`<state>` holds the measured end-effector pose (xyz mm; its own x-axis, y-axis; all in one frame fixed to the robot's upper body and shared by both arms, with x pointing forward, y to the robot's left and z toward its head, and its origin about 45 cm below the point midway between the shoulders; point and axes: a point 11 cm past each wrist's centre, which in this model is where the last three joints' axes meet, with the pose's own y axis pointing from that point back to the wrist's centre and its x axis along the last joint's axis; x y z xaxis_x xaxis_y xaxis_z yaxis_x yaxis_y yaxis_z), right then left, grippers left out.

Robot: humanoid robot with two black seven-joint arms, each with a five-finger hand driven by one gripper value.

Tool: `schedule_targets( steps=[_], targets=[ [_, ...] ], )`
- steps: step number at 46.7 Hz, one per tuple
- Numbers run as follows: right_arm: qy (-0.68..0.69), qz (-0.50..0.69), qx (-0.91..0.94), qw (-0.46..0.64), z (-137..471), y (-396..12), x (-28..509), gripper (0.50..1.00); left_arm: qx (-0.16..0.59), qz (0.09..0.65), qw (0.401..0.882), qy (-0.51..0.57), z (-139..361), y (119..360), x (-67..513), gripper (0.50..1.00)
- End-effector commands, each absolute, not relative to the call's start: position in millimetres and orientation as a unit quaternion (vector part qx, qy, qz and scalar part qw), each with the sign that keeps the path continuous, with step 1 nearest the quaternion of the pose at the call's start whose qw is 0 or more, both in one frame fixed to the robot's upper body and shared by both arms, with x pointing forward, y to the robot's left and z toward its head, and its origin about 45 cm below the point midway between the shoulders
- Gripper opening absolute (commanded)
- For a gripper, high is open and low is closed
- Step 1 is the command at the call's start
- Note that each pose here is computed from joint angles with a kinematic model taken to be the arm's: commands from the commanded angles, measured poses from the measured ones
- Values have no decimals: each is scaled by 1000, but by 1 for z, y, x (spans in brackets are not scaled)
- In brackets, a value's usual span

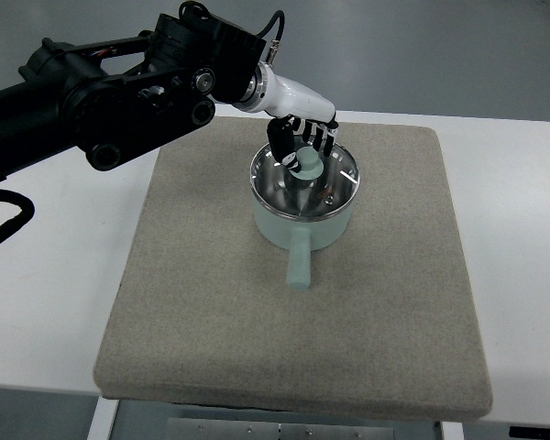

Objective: Place lid left of pot with left hand
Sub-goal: 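Close the left hand fingers around the mint-green lid knob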

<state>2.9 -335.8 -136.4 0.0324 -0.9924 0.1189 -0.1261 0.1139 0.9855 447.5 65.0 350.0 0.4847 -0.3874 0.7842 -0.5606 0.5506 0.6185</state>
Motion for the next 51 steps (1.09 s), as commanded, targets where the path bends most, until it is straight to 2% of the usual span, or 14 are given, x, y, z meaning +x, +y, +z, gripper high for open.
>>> schedule_targets(
  steps=[1, 6, 21, 51],
  targets=[
    [-549, -428, 510, 506, -136, -336, 3, 924, 470, 56, 718, -511, 350, 64, 445, 654],
    [-548, -428, 510, 506, -136, -336, 3, 924, 470, 54, 716, -514, 351, 63, 444, 632],
    [-548, -428, 510, 506, -136, -336, 3, 924, 470, 54, 714, -516, 352, 63, 445, 645],
    [-549, -428, 509, 506, -136, -336, 3, 924, 473, 57, 712, -516, 354, 66, 446, 636]
  ],
)
